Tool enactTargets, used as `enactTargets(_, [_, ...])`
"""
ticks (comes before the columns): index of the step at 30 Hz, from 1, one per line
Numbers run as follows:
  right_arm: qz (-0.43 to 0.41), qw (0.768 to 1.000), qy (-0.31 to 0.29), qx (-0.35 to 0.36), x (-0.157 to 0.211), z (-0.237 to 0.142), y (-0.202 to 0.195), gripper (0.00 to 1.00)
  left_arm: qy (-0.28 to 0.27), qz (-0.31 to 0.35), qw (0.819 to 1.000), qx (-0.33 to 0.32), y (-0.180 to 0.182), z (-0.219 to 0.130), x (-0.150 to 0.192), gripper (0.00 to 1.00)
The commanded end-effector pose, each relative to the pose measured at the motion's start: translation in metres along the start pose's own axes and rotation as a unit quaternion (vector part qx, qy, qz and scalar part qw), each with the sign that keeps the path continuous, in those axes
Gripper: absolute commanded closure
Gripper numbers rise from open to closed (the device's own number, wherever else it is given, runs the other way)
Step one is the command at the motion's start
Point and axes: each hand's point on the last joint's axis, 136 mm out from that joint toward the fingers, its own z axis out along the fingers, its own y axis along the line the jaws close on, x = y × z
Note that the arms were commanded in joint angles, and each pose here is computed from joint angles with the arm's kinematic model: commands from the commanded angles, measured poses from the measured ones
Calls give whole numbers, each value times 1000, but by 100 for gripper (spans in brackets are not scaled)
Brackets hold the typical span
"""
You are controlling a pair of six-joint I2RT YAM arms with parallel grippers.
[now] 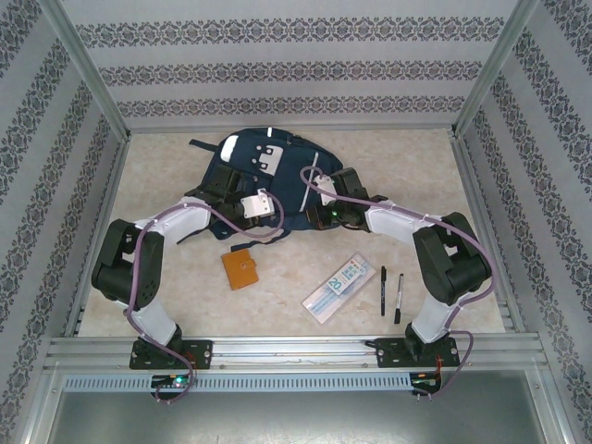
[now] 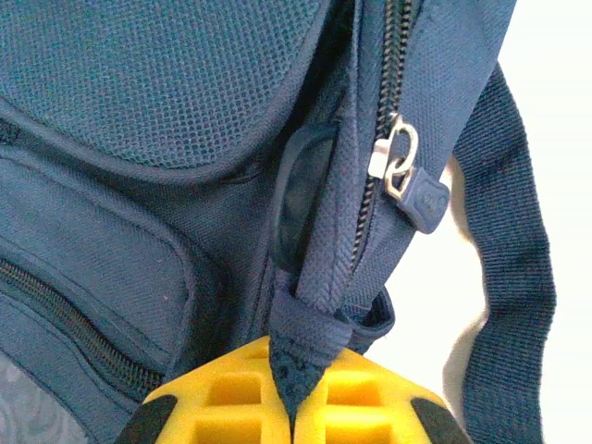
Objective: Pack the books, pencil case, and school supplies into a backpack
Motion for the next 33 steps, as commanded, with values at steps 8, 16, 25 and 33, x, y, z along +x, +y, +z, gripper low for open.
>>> enactTargets(8, [131, 988, -69, 33, 5, -65, 22, 65, -57, -142, 979, 133, -40, -62, -49, 100])
enactTargets(16, [69, 995, -64, 16, 7, -63, 99, 69, -56, -227, 952, 196, -43, -67, -65, 100])
enactTargets(25, [69, 995, -67, 11, -17, -28, 124, 62, -68, -259, 936, 228, -45, -64, -74, 100])
enactTargets(33, [82, 991, -69, 78, -25, -6, 105, 69, -84, -250, 935, 236, -47, -65, -78, 100])
